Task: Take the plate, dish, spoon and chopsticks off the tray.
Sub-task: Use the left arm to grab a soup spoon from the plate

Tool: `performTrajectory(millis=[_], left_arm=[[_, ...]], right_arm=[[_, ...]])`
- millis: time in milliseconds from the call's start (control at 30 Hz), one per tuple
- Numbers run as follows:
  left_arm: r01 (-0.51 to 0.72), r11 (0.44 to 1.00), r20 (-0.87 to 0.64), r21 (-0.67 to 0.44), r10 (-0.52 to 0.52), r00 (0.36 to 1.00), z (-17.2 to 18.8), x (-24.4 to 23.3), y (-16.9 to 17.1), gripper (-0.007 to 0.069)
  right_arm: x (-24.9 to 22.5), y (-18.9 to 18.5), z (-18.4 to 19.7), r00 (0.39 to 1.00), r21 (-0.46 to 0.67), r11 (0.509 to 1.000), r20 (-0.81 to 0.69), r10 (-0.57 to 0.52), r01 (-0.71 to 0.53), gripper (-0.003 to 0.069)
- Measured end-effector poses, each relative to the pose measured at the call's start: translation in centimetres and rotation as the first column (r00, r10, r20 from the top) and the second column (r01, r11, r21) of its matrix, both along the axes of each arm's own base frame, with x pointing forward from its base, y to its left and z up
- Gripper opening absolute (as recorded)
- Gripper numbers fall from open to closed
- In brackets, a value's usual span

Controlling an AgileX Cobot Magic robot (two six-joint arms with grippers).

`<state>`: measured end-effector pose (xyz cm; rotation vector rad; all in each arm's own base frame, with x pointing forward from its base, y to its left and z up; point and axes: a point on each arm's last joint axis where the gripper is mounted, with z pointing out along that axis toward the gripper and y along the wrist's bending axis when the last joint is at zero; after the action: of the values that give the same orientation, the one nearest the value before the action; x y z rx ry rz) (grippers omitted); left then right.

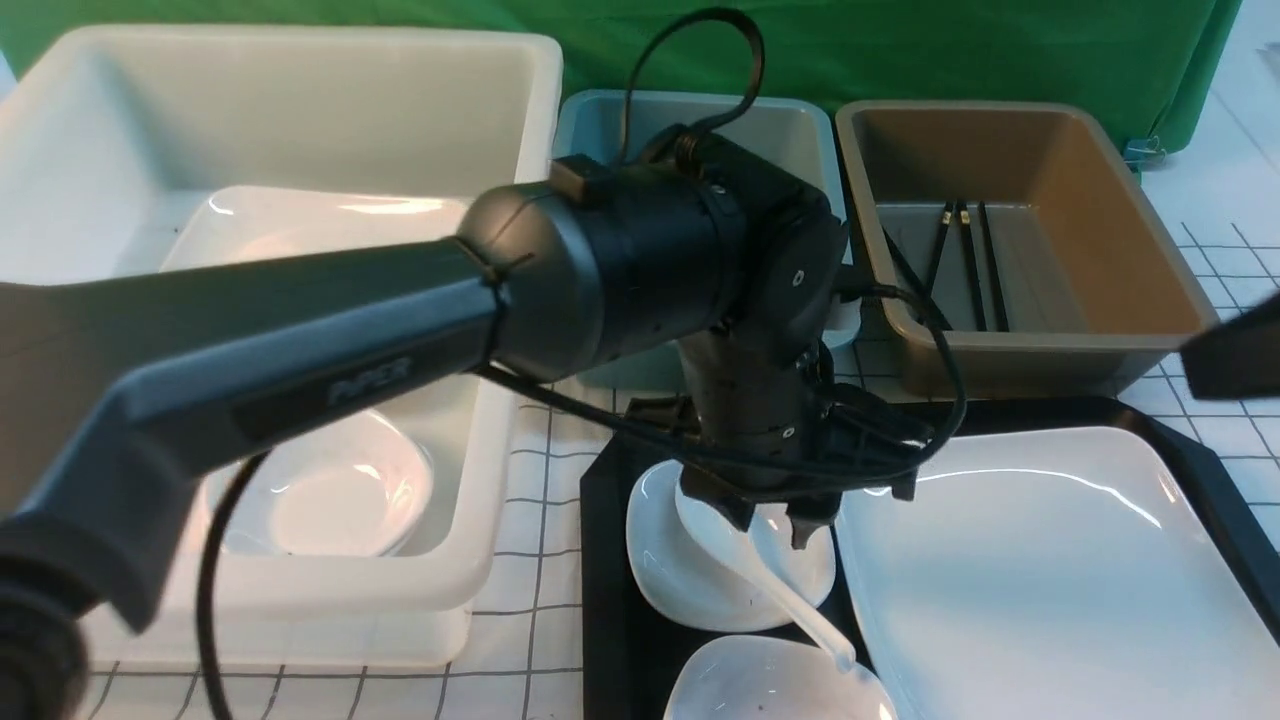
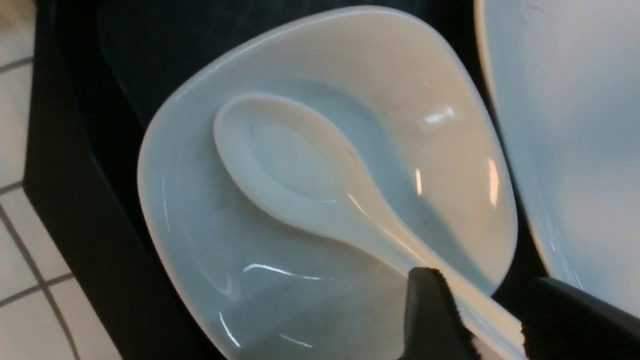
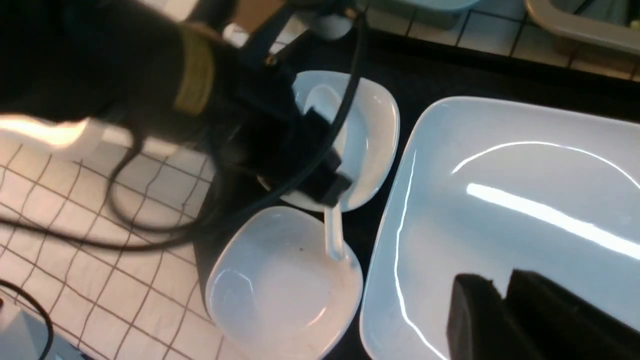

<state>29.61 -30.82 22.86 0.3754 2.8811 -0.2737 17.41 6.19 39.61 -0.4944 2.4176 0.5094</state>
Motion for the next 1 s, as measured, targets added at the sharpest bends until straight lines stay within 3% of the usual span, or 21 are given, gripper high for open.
performTrajectory(millis=[200,533,667,867,1000], left_arm=[[-0.068,0.998,-0.076,-0.012,0.066,0.995,-1.9,0.8,0.0,0.0484],[-0.144,0.989,-0.181,0.022,0.145,0.973,-4.8,1.5,0.3,0.0481],[-0.118,0.992,-0.184,0.053,0.126,0.975,-4.9,1.4,0.6,0.0365],[-0.089,0.991,-0.172,0.098,0.105,0.980,-4.9,1.5,1.0,0.0121],[-0.035,0.994,-0.169,0.107,0.053,0.984,-4.8,1.4,1.1,0.0108]], right_arm=[[-3.5,-0.5,1.3,0.995,0.015,1.000,0.101,0.000,-0.001,0.0107],[-5.2,-0.8,2.0,0.988,0.021,1.000,0.154,0.000,-0.003,0.0120],[-5.3,-0.8,1.9,0.990,0.016,1.000,0.140,0.005,-0.008,0.0123],[-5.4,-0.8,1.8,0.991,0.013,1.000,0.130,0.010,-0.012,0.0125],[-5.4,-0.8,1.8,0.991,0.012,1.000,0.130,0.010,-0.011,0.0128]])
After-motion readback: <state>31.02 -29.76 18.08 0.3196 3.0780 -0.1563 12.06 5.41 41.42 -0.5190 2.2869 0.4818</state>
